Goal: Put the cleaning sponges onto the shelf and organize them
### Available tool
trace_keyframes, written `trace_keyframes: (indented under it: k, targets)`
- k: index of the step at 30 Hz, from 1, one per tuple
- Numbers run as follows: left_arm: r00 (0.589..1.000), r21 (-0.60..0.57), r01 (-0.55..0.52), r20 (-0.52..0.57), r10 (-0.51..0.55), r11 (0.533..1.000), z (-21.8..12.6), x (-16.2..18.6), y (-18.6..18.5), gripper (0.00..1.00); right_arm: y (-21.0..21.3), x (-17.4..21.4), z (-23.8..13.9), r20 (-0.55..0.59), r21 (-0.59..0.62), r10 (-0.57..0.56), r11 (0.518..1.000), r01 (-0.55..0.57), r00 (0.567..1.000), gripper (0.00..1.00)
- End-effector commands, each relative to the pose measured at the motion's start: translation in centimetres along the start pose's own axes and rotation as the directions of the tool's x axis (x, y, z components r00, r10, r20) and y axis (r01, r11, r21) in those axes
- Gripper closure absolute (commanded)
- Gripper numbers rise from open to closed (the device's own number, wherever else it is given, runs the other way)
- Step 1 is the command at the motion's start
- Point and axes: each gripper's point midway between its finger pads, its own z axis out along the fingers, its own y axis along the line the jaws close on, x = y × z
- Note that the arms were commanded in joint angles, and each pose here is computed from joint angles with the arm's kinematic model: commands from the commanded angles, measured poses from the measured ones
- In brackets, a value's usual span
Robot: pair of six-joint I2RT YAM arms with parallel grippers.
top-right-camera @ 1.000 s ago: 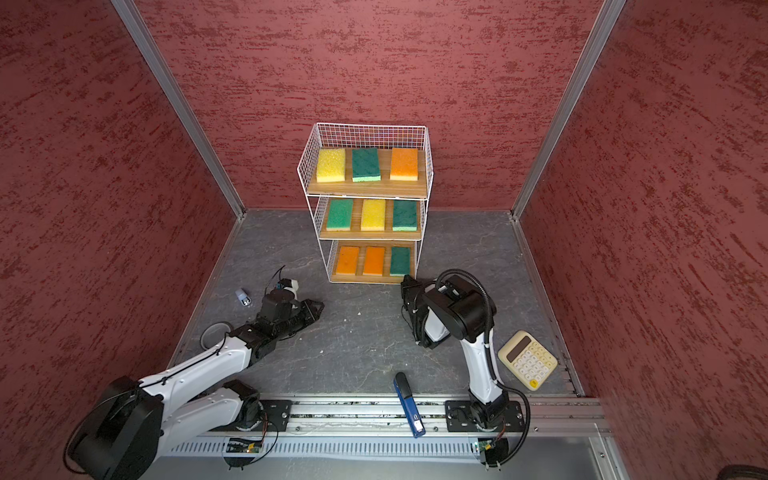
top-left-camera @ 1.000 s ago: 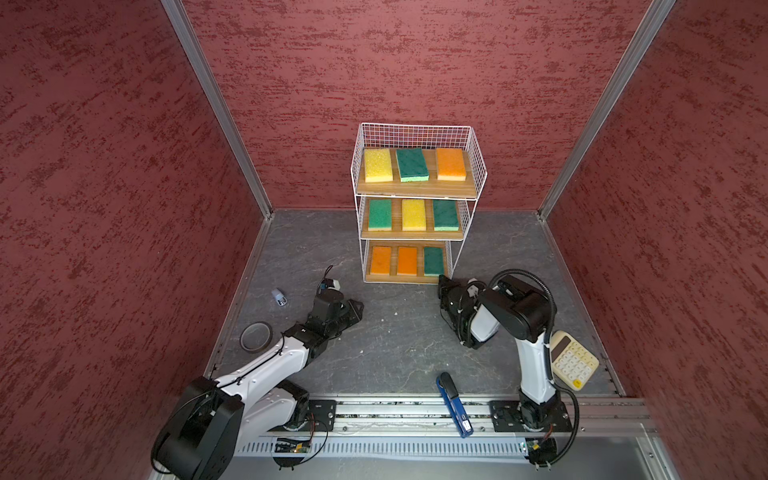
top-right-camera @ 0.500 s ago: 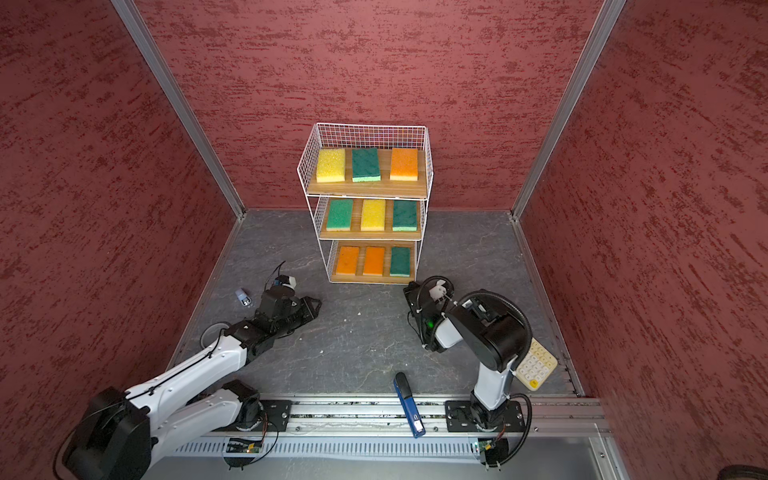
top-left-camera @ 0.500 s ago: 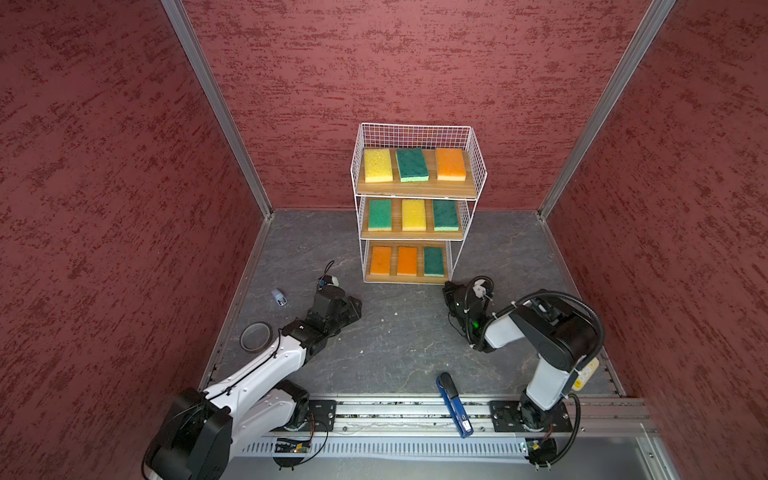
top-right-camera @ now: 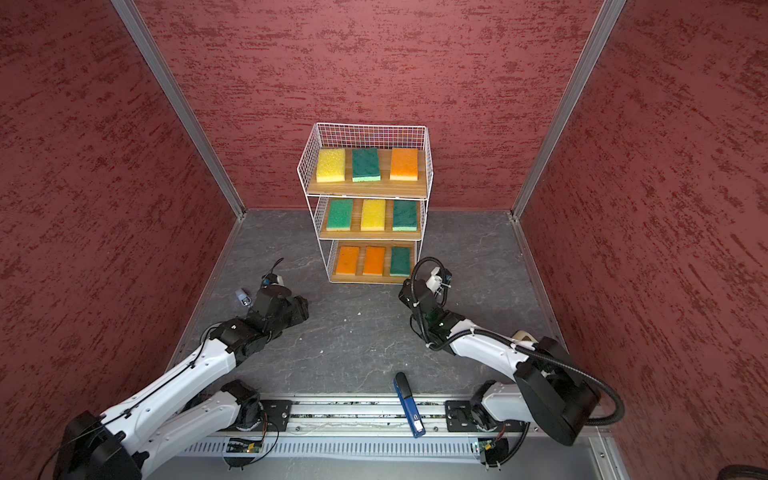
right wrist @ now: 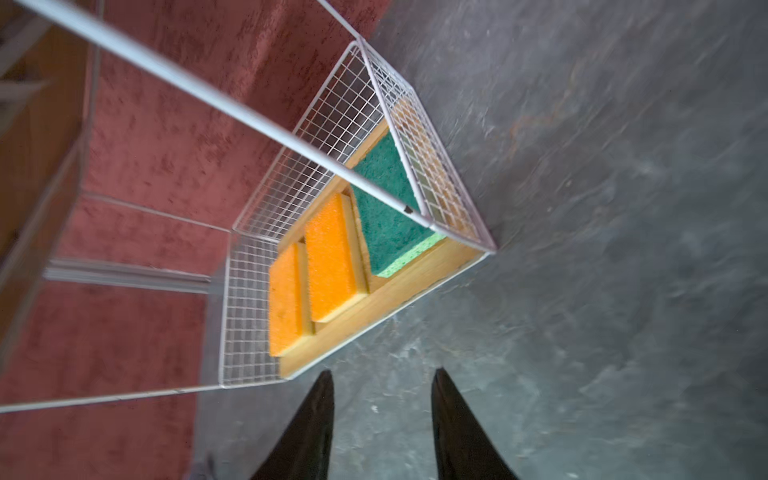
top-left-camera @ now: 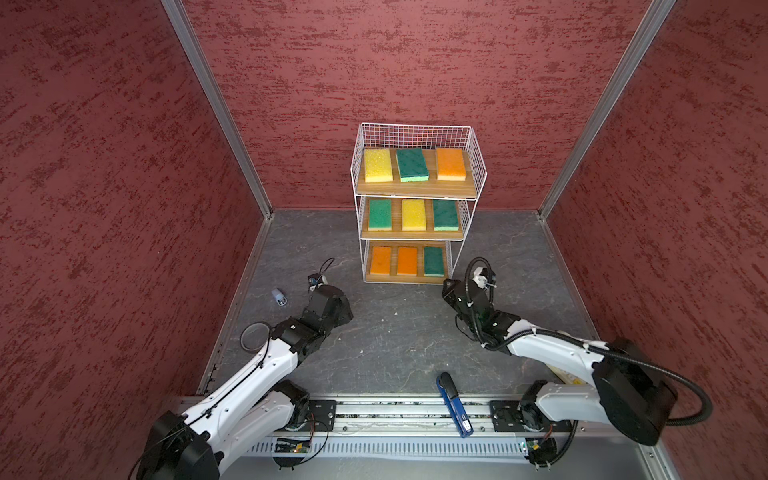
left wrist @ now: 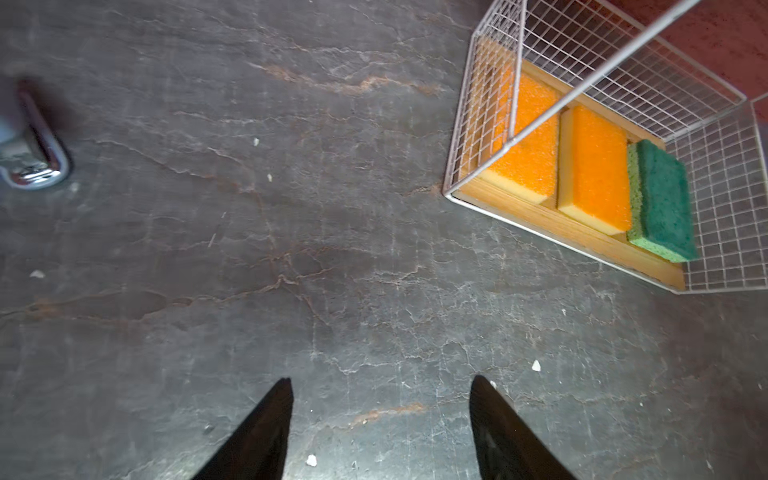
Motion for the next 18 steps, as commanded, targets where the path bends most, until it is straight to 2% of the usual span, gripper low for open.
trace_keyframes:
  k: [1, 3, 5, 6, 7, 9, 13, 18]
  targets:
    - [0.994, -0.062, -0.083, 0.069, 0.087, 0.995, -0.8, -2.5, 0.5, 0.21, -2.0, -1.9, -1.9, 0.015, 0.112, -0.242, 0.965, 0.238, 0.97, 0.44]
    - [0.993, -0.073, -0.08, 0.08, 0.086, 0.994, -1.0, -3.7, 0.7, 0.17, -1.4, -3.4, -2.8, 0.035, 0.086, -0.291, 0.954, 0.287, 0.956, 0.38]
    - [0.992, -0.073, -0.076, 0.098, 0.083, 0.994, -1.1, -4.7, 0.8, 0.13, -1.5, -5.0, -3.6, 0.046, 0.092, -0.326, 0.943, 0.32, 0.944, 0.05]
    - [0.991, -0.074, -0.069, 0.107, 0.077, 0.995, -1.1, -5.2, 0.9, 0.08, -1.7, -5.7, -3.9, 0.051, 0.101, -0.34, 0.937, 0.334, 0.939, 0.01]
    - [0.991, -0.072, -0.061, 0.114, 0.069, 0.995, -1.1, -5.6, 1.1, 0.0, -1.9, -6.5, -4.2, 0.056, 0.113, -0.356, 0.93, 0.349, 0.933, 0.01]
    - [0.991, -0.092, -0.026, 0.13, 0.038, 0.995, -1.2, -6.6, 1.9, 0.01, -2.3, -8.3, -4.9, 0.08, 0.135, -0.377, 0.921, 0.364, 0.923, 0.01]
    - [0.983, -0.205, 0.065, 0.183, -0.027, 0.977, -1.0, -8.6, 5.4, 0.0, -3.5, -12.6, -6.0, 0.151, 0.198, -0.447, 0.887, 0.416, 0.882, 0.01]
    - [0.962, -0.288, 0.116, 0.271, -0.036, 0.951, -0.1, -11.1, 8.6, 0.0, -6.2, -18.8, -6.2, 0.245, 0.276, -0.497, 0.859, 0.432, 0.832, 0.01]
